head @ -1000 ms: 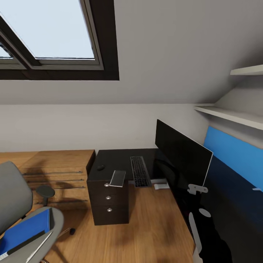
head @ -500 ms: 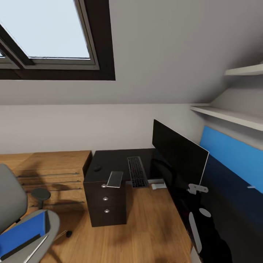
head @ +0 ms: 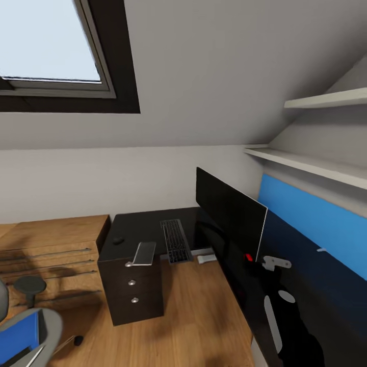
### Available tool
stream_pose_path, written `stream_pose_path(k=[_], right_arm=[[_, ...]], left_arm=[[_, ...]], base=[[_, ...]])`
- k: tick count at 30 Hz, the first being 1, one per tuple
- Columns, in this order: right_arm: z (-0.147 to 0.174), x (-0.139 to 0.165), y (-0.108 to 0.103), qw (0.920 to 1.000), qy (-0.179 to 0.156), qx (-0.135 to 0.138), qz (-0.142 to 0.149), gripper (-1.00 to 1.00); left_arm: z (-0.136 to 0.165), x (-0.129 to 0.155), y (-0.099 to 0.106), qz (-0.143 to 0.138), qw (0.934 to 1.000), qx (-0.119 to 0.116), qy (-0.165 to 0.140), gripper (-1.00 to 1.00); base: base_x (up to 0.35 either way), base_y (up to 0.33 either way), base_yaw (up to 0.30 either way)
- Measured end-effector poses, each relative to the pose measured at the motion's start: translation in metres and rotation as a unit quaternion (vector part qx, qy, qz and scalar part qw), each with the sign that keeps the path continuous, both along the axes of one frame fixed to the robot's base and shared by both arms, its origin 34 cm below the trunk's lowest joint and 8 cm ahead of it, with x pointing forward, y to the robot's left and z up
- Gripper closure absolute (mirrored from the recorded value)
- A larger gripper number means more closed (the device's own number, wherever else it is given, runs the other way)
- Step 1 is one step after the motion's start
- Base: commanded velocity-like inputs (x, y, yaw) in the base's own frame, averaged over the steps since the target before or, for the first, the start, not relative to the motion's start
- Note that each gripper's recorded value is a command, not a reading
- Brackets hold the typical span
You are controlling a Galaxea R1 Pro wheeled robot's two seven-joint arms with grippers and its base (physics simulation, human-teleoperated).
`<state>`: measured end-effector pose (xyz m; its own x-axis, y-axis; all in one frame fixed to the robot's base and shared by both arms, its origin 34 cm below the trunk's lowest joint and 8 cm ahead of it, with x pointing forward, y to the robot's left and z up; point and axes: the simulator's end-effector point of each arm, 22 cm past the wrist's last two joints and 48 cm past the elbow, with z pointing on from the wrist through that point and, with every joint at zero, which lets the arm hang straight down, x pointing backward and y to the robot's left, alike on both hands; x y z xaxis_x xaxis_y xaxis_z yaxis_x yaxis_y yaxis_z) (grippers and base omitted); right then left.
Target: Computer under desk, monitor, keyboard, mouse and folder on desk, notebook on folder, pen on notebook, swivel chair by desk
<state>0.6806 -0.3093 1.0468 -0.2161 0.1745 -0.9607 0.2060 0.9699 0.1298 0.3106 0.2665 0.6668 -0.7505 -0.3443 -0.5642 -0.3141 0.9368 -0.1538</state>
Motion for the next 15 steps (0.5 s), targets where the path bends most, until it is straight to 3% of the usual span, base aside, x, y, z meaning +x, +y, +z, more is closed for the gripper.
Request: stream_pose_path(k=[9, 15], right_arm=[[0.0027, -0.0003, -0.0008, 1.0, -0.002, 0.0, -0.001, -1.0], [0.0045, -0.0018, -0.0085, 0.9999, -0.008, 0.001, -0.01, -1.0]], left_arm=[[0.0009, 0.0014, 0.0004, 0.0, 1.0, 0.0, -0.002, -1.0], [0.0012, 0.0017, -0.0003, -0.001, 1.0, 0.0, -0.003, -1.0]], base=[[0.01, 0.0, -0.247], [0.167, 0.0, -0.212]])
